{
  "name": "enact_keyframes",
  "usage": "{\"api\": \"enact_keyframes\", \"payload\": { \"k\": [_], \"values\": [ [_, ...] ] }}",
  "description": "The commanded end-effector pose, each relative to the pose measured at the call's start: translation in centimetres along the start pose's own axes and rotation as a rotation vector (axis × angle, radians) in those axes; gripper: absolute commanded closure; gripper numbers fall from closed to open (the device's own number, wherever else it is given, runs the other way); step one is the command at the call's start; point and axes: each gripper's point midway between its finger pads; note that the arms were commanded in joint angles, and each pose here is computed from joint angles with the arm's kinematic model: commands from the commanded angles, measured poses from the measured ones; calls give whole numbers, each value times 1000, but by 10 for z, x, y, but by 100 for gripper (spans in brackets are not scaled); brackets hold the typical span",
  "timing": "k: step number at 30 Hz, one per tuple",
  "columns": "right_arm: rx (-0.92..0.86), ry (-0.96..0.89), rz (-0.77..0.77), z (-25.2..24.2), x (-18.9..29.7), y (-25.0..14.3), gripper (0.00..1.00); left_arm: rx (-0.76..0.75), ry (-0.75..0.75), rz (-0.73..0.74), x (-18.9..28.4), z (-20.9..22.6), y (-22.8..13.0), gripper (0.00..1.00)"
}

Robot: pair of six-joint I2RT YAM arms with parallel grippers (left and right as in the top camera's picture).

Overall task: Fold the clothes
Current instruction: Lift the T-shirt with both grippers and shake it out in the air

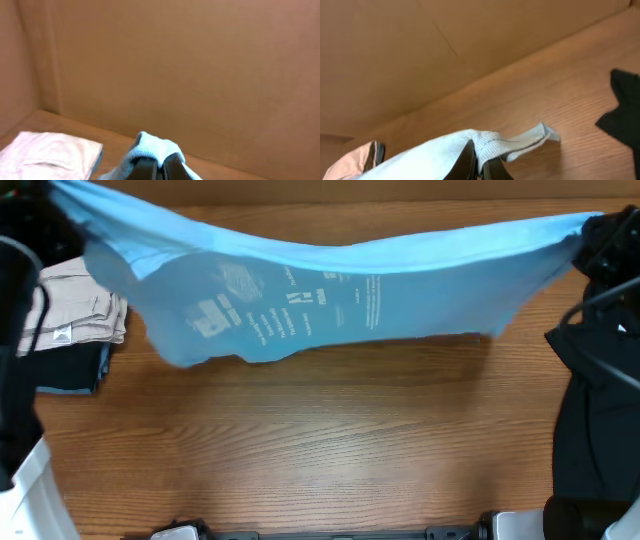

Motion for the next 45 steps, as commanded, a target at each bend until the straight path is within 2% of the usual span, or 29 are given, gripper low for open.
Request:
{"api": "enact_keyframes", "payload": {
  "k": [1,10,17,24,28,31,34,37,38,41,45],
  "values": [
    [27,33,-87,6,28,12,96,23,2,-70,38,3,25,96],
    [14,102,-180,11,86,9,96,11,-4,-152,105,-8,48,96],
    [-13,145,-350,1,159,6,96,-14,-17,-338,183,-20,77,96],
    [-22,180,-458,-5,201,3,96,-29,-9,-481,236,-25,94,96],
    [-27,211,-492,-5,217,1,96,-26,-10,-470,235,-25,92,96],
    [-40,205,-474,-4,209,3,96,-45,-122,-426,221,-43,87,96],
    [-41,182,-435,1,184,11,96,-59,-302,-306,168,-66,78,96],
    [-34,166,-419,6,165,21,96,-47,-317,-258,119,-62,79,96],
    [-34,168,-421,7,165,22,96,-46,-317,-252,116,-62,79,96],
    [-33,186,-443,8,175,22,96,-50,-282,-275,127,-58,82,96],
    [-33,199,-459,5,190,16,96,-71,-242,-372,182,-59,89,96]
  ]
}}
Point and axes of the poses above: each gripper's point midway between its finger pads, its own x axis back along the fingers, its own z axis along the line the jaws close on, y = z × x, and after that the axes turned 13 degrees about -x, right-handed
